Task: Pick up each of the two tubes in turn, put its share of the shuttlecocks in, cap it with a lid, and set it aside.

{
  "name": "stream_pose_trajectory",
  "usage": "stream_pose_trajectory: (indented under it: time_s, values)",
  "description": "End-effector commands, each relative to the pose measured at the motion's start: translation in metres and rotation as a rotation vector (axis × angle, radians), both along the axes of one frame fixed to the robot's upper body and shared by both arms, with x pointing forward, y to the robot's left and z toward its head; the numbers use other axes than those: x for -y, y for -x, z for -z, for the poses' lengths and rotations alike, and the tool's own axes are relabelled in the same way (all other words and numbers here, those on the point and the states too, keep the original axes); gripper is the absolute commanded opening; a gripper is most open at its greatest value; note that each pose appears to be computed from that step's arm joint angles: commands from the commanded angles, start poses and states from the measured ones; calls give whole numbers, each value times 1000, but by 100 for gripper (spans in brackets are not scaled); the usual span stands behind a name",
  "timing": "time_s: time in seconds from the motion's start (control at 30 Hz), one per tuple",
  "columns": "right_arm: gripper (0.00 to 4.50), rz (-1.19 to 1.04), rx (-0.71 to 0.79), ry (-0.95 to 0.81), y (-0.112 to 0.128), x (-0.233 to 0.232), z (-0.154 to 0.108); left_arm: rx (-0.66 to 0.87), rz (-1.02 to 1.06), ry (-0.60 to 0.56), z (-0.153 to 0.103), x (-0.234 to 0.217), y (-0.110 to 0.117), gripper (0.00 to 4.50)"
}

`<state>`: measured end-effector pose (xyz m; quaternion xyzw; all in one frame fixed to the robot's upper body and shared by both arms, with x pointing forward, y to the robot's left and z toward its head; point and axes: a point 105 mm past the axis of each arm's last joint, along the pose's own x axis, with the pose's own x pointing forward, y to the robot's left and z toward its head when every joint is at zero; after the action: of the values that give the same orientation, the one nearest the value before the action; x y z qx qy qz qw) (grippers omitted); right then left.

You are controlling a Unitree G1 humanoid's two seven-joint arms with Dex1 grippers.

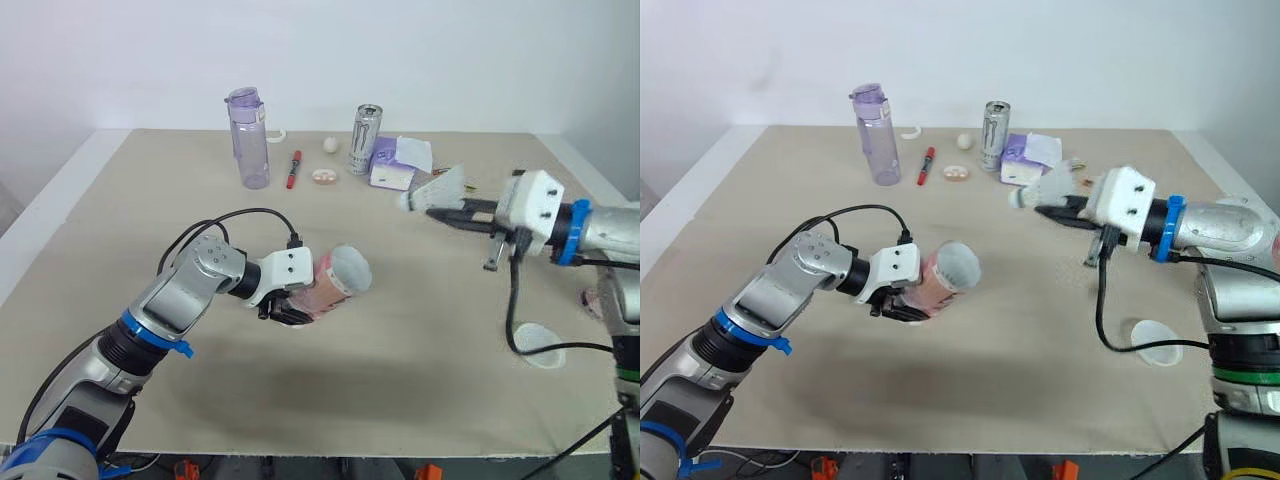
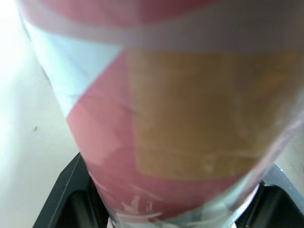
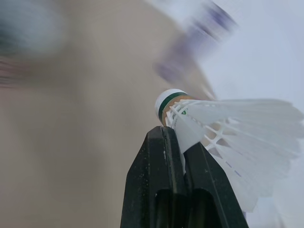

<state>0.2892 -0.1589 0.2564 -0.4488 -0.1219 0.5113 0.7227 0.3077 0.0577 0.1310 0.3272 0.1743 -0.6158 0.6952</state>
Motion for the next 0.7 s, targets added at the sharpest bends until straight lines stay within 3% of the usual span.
stream_pose_trajectory:
  time_s: [0.03,0.33,0.7]
  values:
    - [9,-84,30,85,16,-17,-1,-39,-18,-46,15,-4,-1,275]
    - [9,-167,45,144,15,-38,15,-36,-15,-41,13,-3,-2,275]
    - [9,-273,62,190,28,-51,11,-41,-23,-39,16,-3,-1,275]
